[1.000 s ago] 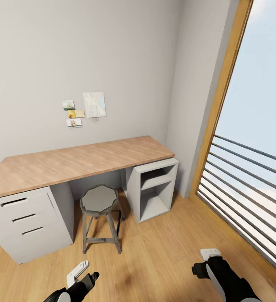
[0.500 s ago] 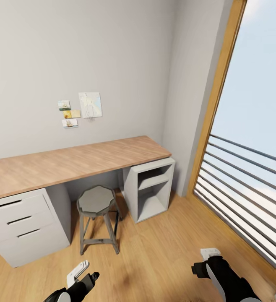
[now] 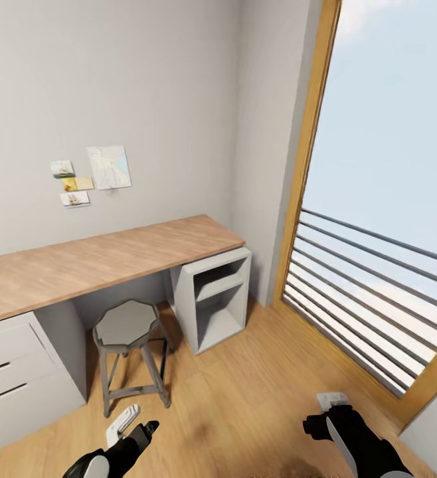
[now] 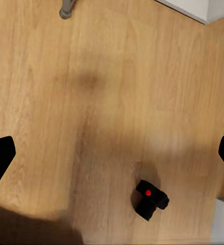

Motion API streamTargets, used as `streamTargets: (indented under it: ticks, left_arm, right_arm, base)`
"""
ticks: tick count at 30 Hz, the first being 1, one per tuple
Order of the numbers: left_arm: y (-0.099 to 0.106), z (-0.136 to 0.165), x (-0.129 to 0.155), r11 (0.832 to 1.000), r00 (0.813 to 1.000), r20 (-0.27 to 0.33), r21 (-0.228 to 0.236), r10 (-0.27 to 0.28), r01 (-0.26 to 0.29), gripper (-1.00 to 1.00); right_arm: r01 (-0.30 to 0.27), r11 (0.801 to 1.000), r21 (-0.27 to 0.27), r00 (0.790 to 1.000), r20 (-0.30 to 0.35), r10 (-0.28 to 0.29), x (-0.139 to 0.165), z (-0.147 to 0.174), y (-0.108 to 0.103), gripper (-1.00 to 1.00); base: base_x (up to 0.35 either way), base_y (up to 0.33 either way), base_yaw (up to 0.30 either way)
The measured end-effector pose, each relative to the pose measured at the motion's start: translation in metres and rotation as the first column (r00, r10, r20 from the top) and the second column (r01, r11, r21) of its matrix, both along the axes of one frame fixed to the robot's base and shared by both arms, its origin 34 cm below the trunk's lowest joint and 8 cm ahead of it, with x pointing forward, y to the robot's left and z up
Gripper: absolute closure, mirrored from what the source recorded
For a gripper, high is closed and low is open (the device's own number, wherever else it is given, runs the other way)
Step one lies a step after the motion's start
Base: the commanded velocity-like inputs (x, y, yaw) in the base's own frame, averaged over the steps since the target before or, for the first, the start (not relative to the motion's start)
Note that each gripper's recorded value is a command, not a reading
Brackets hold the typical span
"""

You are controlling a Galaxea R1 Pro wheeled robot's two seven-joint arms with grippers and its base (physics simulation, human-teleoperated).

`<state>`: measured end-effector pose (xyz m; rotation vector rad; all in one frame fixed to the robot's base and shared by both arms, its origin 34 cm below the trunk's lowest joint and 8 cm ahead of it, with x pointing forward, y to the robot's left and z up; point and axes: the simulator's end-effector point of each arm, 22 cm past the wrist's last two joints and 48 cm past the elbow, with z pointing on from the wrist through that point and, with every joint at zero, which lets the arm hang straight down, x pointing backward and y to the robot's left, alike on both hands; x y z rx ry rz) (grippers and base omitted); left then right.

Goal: Attach the digital camera to the camera tripod in the bedroom.

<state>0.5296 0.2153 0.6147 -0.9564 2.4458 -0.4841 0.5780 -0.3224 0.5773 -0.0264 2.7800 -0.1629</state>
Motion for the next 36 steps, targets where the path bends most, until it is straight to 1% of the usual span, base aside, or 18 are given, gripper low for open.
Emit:
streamTargets:
  ticks: [7,8,13,36]
  left_arm:
    - [0.000,0.000,0.000,1.000,1.000,0.002,-0.001,0.005,-0.005,-1.00]
    - [-0.003,0.000,0.000,1.000,1.000,0.006,-0.007,0.001,-0.001,-1.00]
    - [-0.003,0.000,0.000,1.000,1.000,0.005,-0.007,0.000,0.000,-1.00]
    - [-0.002,-0.001,-0.001,1.000,1.000,0.003,-0.002,0.000,0.000,-1.00]
  right_arm:
    - [-0.001,1.000,0.001,1.000,0.000,0.001,0.000,0.000,0.001,-1.00]
    - [-0.004,1.000,0.000,1.000,0.024,0.004,0.008,0.007,0.001,-1.00]
    - [-0.005,1.000,0.001,1.000,0.031,0.005,0.010,0.009,0.001,-1.00]
    - [-0.007,1.000,0.000,1.000,0.030,0.007,0.010,0.008,0.002,-1.00]
  base:
    - [0.000,0.000,-0.276]
    - [0.000,0.000,-0.276]
    - [0.000,0.000,-0.276]
    - [0.000,0.000,-0.276]
